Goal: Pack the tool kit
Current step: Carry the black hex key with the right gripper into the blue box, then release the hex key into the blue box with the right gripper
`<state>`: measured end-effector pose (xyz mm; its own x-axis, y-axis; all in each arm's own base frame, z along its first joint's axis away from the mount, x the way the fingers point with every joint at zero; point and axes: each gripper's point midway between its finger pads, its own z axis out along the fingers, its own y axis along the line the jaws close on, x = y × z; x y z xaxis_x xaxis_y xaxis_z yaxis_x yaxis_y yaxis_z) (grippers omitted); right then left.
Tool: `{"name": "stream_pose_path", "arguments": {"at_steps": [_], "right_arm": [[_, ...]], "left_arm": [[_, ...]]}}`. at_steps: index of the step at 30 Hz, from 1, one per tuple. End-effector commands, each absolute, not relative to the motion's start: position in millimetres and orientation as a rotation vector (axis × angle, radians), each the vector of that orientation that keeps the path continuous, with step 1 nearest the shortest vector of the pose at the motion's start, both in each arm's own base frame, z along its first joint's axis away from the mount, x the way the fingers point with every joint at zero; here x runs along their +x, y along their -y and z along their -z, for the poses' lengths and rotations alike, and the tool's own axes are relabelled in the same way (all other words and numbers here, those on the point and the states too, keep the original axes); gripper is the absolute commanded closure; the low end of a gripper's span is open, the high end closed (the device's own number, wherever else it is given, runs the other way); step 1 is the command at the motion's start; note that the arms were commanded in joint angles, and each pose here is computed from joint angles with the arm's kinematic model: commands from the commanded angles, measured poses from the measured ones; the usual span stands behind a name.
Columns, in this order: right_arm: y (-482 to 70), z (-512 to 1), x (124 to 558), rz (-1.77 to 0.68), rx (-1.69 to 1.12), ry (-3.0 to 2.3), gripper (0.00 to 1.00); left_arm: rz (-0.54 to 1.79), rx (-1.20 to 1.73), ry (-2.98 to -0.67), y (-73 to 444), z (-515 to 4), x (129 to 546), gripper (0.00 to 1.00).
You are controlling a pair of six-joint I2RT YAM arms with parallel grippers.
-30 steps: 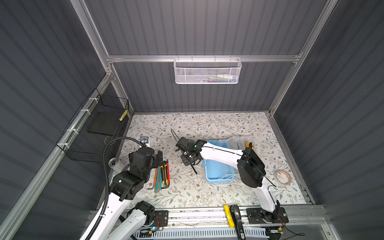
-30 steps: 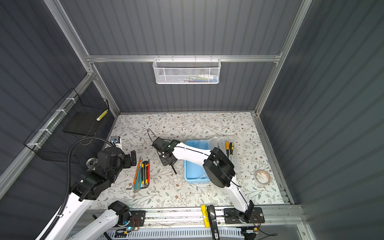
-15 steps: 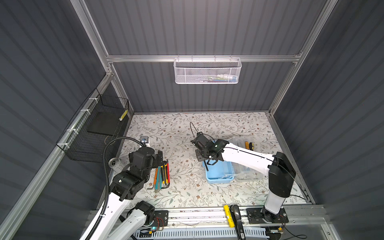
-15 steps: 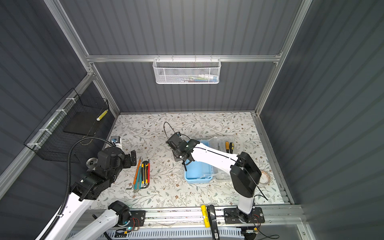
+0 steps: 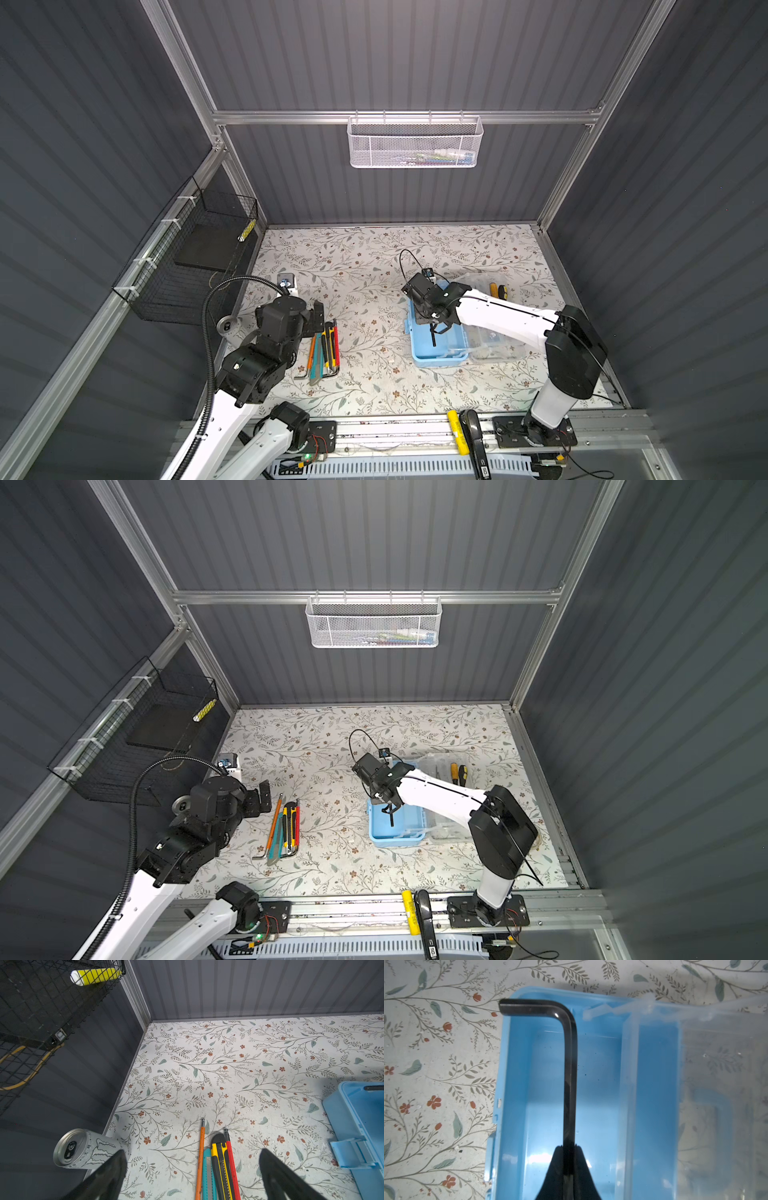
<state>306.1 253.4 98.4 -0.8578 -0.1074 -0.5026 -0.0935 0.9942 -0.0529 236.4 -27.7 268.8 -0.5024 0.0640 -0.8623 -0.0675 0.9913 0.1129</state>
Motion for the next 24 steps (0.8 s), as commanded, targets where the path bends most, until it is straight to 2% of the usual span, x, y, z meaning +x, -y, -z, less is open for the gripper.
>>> {"name": "stream_pose_path", "arguments": {"at_steps": [1,18,21,23,24], "right_arm": [[-243,-83,306,0.089,-0.097,-2.631,1.0],[-236,-43,314,0.112,-0.084,-2.697,1.0],[-236,-45,316,0.118,-0.088,-2.697,0.94],[-236,-47,317,0.117,-0.093,-2.691,0.83],[-238,-48,318,0.114,-0.097,-2.689,0.81]], "left_arm": [[-0.16,0.002,-2.092,26,-270,234,0.01],[-0.163,0.006,-2.101,27,-269,235,0.0],[-0.147,0.003,-2.088,27,-271,233,0.01],[-0.129,0.007,-2.08,28,-273,232,0.01],[-0.122,0.01,-2.081,29,-273,232,0.01]]}}
